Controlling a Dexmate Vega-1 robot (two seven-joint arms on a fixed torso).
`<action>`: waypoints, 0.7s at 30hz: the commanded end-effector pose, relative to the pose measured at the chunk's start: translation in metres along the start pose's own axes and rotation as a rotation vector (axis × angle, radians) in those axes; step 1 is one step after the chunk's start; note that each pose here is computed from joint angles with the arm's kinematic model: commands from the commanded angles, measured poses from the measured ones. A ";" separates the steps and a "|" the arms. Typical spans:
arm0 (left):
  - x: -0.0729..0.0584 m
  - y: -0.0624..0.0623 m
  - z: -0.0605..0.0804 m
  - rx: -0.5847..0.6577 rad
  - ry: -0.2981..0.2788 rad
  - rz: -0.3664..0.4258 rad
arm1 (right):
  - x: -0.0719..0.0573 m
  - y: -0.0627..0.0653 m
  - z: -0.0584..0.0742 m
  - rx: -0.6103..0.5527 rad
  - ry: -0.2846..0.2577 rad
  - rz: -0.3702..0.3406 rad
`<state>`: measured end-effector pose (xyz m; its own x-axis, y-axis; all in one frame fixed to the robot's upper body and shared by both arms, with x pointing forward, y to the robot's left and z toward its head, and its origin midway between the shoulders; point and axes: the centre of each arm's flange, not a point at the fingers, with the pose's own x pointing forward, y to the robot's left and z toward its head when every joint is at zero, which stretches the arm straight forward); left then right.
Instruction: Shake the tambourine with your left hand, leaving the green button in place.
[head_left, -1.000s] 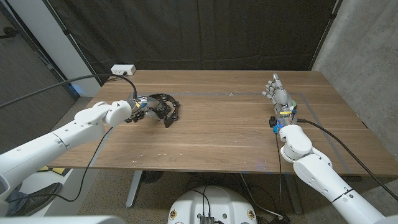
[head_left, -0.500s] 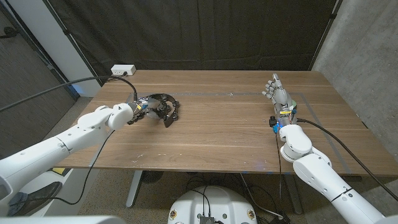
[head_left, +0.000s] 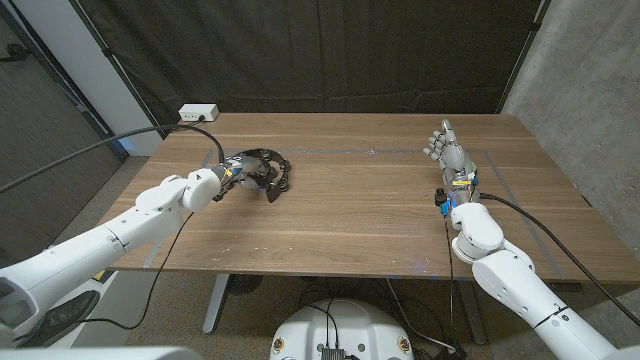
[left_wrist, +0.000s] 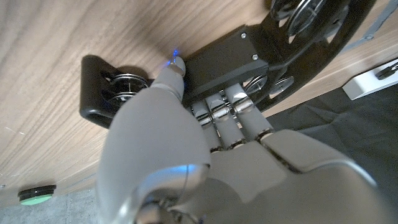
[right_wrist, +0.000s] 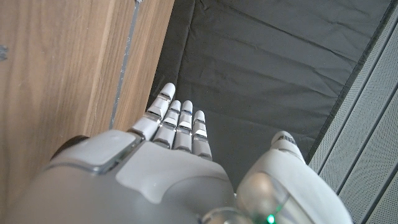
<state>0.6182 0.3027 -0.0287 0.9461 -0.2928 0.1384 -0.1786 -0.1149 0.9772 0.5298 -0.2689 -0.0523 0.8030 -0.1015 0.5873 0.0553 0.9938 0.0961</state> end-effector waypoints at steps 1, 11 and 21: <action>0.011 -0.013 0.015 -0.040 -0.015 -0.008 | -0.007 -0.001 -0.001 0.018 -0.005 -0.010; 0.006 0.010 0.018 0.021 0.007 0.029 | -0.010 -0.002 -0.002 0.029 -0.018 -0.014; -0.011 0.052 0.009 -0.002 0.055 0.173 | -0.013 -0.004 -0.002 0.041 -0.035 -0.014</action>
<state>0.6143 0.2834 -0.0242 0.9411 -0.2886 0.1761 -0.2146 -0.1074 0.9708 0.5225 -0.2702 -0.0592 0.7895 -0.1167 0.6025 0.0470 0.9904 0.1303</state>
